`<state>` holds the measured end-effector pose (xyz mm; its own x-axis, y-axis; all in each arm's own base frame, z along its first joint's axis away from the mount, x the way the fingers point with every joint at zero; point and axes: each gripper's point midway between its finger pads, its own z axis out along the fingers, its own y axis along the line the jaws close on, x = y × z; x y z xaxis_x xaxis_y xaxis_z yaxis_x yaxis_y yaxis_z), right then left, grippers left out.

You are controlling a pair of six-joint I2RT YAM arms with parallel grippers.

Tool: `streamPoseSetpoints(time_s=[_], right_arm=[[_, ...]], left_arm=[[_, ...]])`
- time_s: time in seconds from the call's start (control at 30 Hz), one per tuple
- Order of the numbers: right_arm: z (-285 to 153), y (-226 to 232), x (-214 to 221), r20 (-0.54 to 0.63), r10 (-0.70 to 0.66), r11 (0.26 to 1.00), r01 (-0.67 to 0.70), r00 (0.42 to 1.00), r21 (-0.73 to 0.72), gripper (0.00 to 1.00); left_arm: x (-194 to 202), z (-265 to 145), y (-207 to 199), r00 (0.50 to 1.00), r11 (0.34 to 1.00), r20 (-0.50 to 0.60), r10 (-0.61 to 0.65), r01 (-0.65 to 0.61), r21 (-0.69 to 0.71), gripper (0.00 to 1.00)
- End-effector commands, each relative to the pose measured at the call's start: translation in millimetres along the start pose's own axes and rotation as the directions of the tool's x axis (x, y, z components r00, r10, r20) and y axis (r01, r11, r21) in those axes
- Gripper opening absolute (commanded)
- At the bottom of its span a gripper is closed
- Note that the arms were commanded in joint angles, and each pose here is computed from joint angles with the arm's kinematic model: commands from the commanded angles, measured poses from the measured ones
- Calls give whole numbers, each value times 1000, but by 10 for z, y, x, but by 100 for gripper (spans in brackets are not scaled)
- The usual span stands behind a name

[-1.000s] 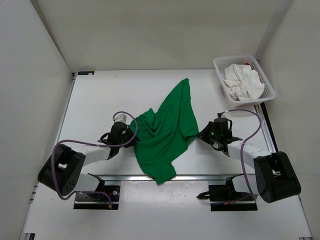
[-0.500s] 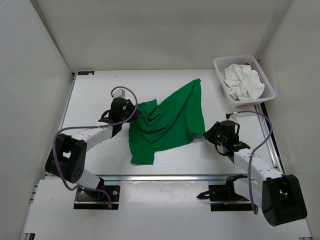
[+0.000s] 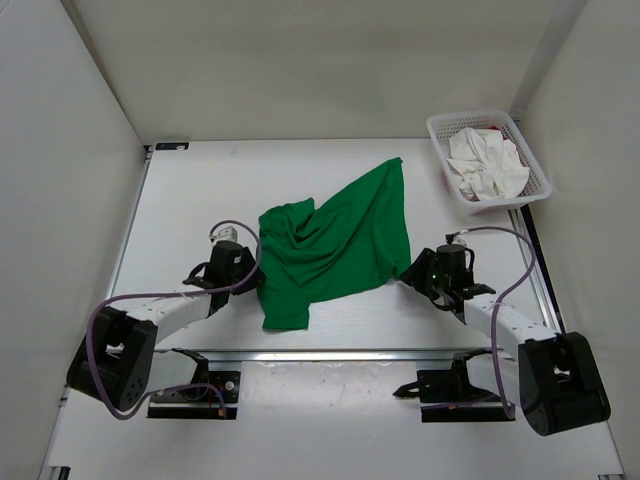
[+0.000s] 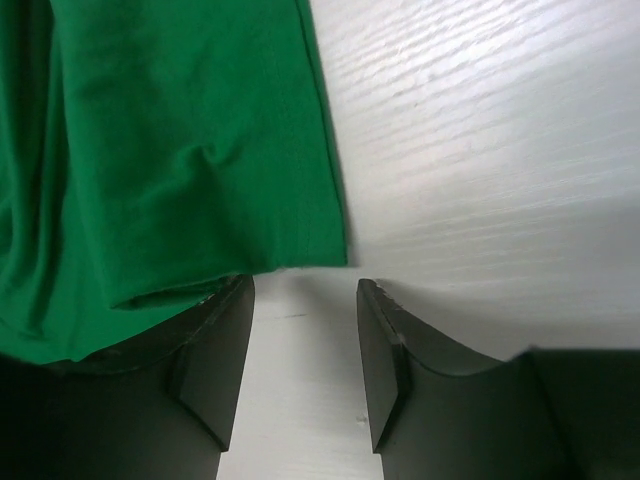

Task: Fold and stack the t-shirts
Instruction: Flatten out the tshirt

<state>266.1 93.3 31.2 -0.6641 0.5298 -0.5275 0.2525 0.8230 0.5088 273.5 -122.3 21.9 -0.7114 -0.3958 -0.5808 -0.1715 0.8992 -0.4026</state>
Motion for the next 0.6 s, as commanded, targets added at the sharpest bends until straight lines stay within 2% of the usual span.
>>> streamPoseSetpoints(time_s=[0.0,0.1,0.17,0.2,0.23,0.27,0.33,0.47,0.57], right_arm=[[58,3,-46,7,-15,1000,15,1000,26,43],[124,-13,12,-21,-28,999,28,999,46,37],[162,-11,39,-36,-34,998,36,999,56,27],[187,-4,53,-41,-31,998,34,999,56,24],[179,4,16,-26,-26,998,28,999,57,15],[193,19,-12,-17,-22,998,23,1000,50,7],[173,93,-173,33,-27,999,26,999,45,0],[68,136,-355,99,-45,998,40,994,50,0],[-15,84,-452,141,-26,999,19,990,44,0]], left_arm=[[134,9,86,999,999,-24,33,-34,-31,53],[122,109,-26,998,999,-45,37,-37,0,47],[163,178,-92,996,999,-76,38,-36,17,42],[195,221,-148,995,999,-89,39,-37,25,34],[204,261,-155,994,999,-98,37,-36,16,24],[170,277,-199,995,999,-94,33,-31,22,19],[81,293,-267,996,999,-92,13,-9,40,0],[-353,92,-386,999,999,-5,31,-31,41,0],[-651,-246,-431,996,997,67,58,-61,38,0]])
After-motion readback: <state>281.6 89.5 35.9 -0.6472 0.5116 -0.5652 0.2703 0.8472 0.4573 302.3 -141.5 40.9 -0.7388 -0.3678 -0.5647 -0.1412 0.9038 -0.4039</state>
